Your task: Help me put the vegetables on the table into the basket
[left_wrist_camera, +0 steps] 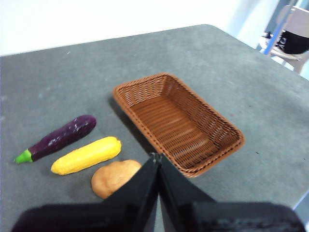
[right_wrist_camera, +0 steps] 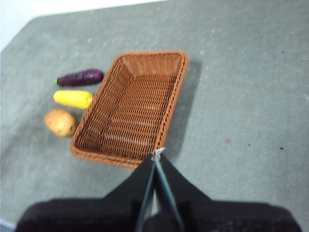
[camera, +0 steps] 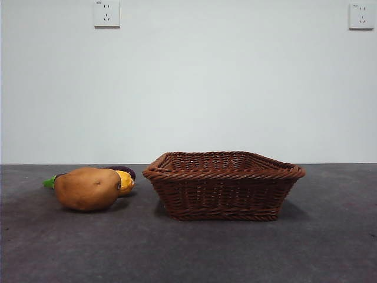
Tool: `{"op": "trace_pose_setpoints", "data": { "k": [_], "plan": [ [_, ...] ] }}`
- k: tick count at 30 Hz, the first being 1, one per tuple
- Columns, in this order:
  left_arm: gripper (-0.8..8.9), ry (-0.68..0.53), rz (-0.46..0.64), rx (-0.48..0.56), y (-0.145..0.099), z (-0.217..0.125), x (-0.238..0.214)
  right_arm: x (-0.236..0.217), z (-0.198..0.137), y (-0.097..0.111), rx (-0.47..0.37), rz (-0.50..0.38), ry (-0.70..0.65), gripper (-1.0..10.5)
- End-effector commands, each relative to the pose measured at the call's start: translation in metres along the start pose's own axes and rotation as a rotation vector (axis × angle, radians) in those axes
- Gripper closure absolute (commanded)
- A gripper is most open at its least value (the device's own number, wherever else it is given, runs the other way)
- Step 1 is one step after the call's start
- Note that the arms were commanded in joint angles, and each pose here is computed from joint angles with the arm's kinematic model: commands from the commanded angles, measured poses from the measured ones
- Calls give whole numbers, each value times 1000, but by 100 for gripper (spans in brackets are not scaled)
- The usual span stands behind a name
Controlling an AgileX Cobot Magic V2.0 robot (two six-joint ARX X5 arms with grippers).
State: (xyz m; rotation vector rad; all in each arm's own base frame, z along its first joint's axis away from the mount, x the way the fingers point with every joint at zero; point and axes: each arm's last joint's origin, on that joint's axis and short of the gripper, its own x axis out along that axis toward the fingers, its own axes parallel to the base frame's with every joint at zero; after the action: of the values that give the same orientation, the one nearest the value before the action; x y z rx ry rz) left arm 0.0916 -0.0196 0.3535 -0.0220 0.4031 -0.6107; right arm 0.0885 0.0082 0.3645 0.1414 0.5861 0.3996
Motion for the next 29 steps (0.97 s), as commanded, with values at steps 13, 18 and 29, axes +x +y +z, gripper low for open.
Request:
{"op": "trace_pose_setpoints", "data": {
  "k": [13,18,29],
  "plan": [
    [153,48,-62,19,3,9,10,1,11,1,4,51,33,322],
    [153,44,-59,22,4,21,10,10,13,-2,29,96,78,317],
    [153,92,-64,-6,13,28,24,88,56,-26,117,158,139,319]
  ]
}}
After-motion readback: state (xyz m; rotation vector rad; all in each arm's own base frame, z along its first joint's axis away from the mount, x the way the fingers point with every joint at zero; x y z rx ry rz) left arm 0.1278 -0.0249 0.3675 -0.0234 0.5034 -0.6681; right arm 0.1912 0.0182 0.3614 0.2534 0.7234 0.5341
